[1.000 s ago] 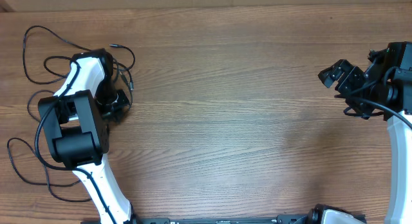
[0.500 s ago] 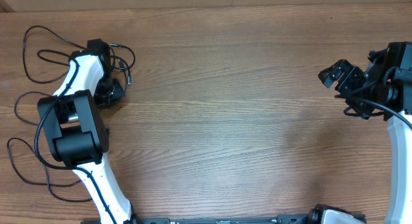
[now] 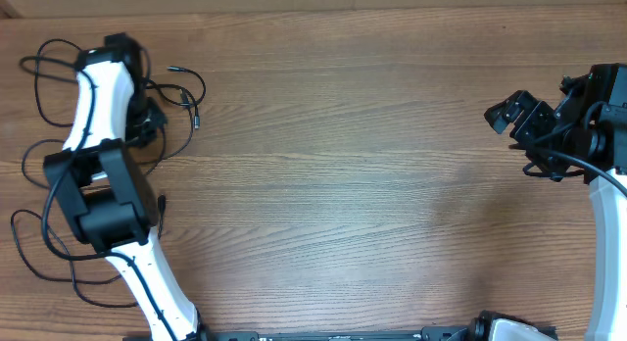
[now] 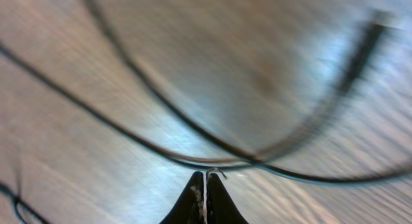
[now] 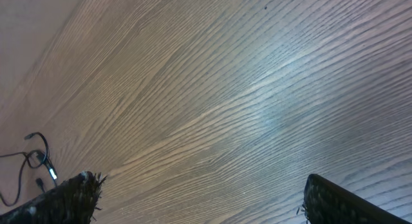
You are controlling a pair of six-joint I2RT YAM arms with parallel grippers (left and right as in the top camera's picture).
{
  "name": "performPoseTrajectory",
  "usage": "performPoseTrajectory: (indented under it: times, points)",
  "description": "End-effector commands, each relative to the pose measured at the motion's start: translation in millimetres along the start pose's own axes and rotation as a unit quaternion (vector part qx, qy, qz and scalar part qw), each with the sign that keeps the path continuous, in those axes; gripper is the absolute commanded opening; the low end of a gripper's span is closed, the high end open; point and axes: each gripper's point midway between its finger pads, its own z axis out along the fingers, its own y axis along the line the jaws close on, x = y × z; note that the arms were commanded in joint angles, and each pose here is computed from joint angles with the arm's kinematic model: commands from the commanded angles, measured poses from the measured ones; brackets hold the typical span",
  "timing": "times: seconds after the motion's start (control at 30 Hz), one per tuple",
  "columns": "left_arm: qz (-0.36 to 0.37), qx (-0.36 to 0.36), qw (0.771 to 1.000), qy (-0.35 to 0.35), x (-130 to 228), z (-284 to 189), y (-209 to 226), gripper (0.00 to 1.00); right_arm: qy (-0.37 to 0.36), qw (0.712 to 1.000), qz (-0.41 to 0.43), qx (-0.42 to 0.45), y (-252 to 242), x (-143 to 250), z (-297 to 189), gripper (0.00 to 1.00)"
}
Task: Untangle cables
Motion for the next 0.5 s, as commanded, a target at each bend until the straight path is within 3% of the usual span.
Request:
performPoseTrajectory:
  times: [0.0, 0.47]
  points:
    - [-0.083, -0.028, 0.996, 0.031, 1.7, 17.2, 48.6, 0.04, -0.020, 1.000, -0.006, -0.006, 5.8, -8.4, -10.3, 1.00]
    - [-0.205, -0.043, 0.973, 0.095, 14.5, 55.8, 136.9, 0.04, -0.020, 1.000, -0.006, -0.006, 5.8, -8.4, -10.3, 1.00]
